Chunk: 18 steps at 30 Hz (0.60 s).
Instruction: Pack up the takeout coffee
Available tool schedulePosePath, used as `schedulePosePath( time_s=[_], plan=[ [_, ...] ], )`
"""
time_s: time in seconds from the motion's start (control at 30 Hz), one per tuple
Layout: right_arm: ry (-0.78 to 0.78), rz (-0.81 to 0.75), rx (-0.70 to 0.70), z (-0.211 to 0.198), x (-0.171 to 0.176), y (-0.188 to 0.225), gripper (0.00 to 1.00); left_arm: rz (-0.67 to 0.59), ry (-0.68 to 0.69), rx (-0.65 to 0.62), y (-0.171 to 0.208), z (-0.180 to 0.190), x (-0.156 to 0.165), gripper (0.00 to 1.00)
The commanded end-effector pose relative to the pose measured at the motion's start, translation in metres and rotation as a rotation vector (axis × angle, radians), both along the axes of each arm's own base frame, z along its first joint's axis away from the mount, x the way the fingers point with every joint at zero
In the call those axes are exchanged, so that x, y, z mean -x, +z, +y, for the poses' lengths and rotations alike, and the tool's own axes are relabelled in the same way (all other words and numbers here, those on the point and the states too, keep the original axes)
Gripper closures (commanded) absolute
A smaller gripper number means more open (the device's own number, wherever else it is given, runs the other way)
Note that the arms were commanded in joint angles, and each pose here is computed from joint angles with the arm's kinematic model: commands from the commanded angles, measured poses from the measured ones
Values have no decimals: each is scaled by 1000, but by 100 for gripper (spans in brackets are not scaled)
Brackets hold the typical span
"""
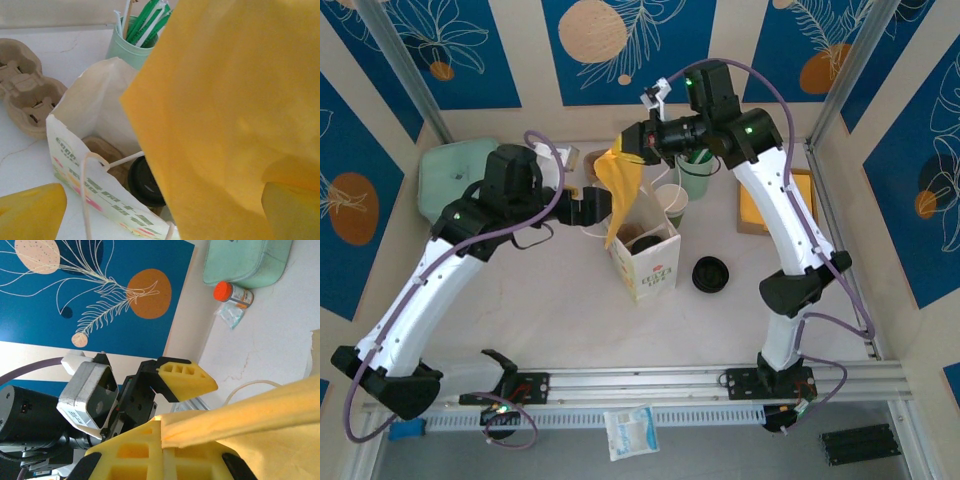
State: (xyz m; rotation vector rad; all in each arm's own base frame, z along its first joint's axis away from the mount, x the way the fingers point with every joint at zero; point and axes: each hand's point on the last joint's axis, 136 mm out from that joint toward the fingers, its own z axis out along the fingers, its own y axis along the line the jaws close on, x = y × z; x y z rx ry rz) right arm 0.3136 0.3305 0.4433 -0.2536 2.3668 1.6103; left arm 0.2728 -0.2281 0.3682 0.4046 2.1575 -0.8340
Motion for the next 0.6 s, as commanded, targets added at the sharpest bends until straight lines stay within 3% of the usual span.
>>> schedulePosePath(
  time_s=[0.0, 0.57],
  plan=[
    [9, -52, -20, -9, 4, 13, 100, 10, -23, 12, -3, -12, 1, 1],
    [26, -30, 23, -12, -8, -10, 100, 38, -86, -40, -24, -42, 8, 0]
  ],
)
